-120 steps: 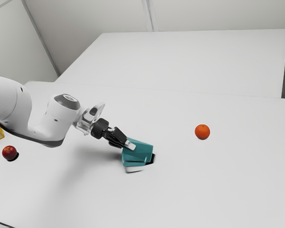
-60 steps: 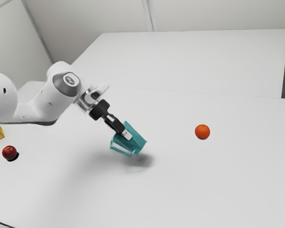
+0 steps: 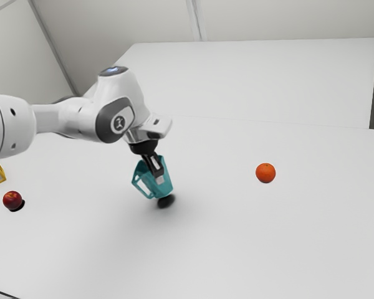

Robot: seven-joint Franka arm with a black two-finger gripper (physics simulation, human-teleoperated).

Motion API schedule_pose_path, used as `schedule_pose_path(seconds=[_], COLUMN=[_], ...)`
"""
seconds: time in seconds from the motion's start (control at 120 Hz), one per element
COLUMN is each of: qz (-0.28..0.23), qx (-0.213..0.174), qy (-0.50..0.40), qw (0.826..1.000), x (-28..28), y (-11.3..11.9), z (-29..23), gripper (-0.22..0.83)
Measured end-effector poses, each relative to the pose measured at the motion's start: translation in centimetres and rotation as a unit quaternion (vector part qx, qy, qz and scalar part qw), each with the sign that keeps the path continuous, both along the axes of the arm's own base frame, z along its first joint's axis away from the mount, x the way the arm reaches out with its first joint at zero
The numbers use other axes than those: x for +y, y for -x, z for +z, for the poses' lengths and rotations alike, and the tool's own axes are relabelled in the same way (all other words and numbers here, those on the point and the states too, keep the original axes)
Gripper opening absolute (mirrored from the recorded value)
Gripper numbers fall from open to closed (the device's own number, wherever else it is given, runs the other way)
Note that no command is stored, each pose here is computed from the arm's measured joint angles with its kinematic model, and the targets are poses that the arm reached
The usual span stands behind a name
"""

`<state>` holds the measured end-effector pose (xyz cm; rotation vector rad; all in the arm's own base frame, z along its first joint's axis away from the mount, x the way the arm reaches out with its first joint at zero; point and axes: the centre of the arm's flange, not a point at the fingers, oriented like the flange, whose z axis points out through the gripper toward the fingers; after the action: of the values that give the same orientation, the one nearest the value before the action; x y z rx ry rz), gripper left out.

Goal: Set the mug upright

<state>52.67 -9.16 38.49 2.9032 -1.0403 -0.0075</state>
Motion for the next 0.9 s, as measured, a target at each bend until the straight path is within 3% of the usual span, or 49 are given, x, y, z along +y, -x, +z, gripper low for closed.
schedule_pose_path(seconds=[0.275,0.583,0.8,0.9], qz=[0.044,0.133,0.146,0.154], qx=[-0.018,-0.019,-0.019,-0.017], qy=[-0.017,-0.016,-0.015,-0.015], qw=[0.999,0.991,0.989,0.988], x=[-0.6,4.3,3.3,3.3], y=[0.5,-0.5,-0.5,-0.3], z=[-2.0,-3.7,-4.2,-4.6], gripper=[-0.14,-0.14,-0.14,0.03])
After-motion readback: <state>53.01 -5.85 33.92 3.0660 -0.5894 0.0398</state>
